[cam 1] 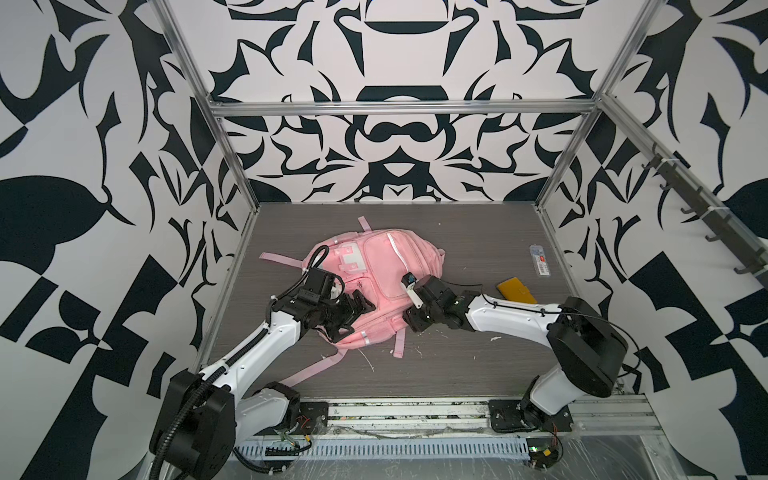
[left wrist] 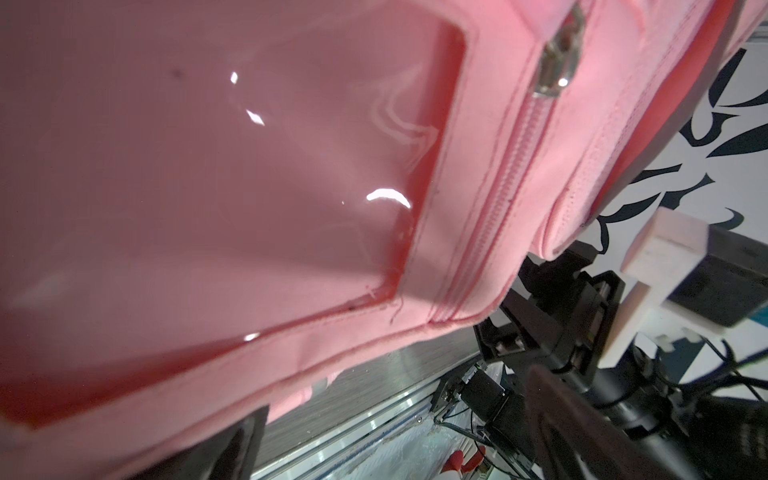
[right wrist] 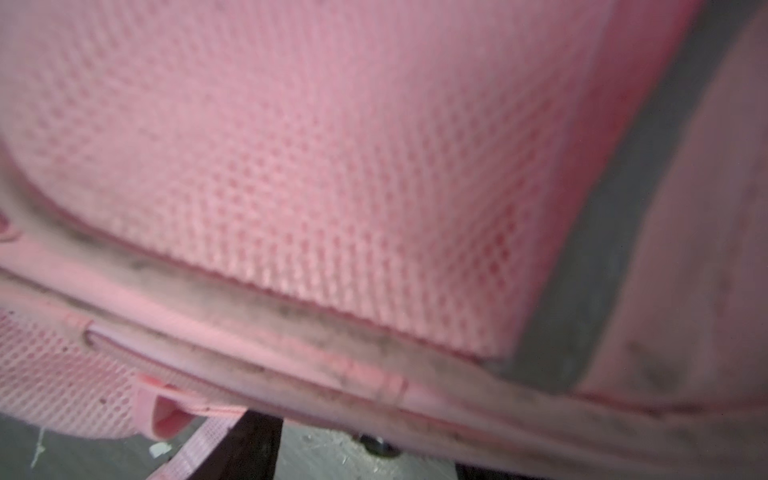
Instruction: Pack the student bag
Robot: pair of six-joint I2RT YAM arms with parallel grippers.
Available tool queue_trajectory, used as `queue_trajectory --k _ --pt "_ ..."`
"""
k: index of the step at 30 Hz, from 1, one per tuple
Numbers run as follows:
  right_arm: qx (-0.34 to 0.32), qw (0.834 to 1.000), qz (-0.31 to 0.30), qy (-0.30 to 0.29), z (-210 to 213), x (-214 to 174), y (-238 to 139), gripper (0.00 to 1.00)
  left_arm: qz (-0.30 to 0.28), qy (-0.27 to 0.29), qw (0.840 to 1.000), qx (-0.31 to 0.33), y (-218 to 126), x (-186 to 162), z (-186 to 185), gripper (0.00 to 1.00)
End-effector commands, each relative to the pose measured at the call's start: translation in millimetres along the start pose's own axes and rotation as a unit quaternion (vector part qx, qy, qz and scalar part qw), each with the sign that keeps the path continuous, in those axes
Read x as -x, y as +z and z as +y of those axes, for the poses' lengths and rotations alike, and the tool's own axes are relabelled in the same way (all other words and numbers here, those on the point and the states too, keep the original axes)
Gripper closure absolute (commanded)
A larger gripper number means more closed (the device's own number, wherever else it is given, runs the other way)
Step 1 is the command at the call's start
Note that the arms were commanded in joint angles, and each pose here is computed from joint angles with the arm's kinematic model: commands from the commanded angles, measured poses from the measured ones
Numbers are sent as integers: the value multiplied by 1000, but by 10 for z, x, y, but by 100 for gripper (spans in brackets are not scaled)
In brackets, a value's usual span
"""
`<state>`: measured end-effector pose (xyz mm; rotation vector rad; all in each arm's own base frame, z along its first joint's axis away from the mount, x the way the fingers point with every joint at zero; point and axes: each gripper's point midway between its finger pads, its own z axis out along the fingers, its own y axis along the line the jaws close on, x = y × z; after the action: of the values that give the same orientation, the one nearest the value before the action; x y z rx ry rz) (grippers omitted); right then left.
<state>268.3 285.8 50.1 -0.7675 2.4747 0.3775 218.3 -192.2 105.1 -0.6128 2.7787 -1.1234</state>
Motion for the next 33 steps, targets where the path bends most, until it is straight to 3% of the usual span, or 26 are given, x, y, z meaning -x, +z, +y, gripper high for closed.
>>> queue_trajectory --k 1,4,9,19,29,33 --pt "-10 999 -45 13 -11 302 22 56 -4 0 1000 15 42 18 115 3" --pt "-32 998 -42 14 -91 267 23 83 -11 -1 1000 18 33 27 147 3" --pt "-59 996 -48 35 -307 223 -83 99 -26 -7 999 18 21 63 196 3" --pt "-64 995 -62 47 -580 -60 -571 100 -82 -41 996 23 -140 488 453 7" --pt "-53 996 -44 63 -697 -116 -718 100 -79 -31 996 31 19 991 459 7" --pt "-24 997 -50 52 -528 22 -782 100 -62 -24 997 26 84 1103 307 0"
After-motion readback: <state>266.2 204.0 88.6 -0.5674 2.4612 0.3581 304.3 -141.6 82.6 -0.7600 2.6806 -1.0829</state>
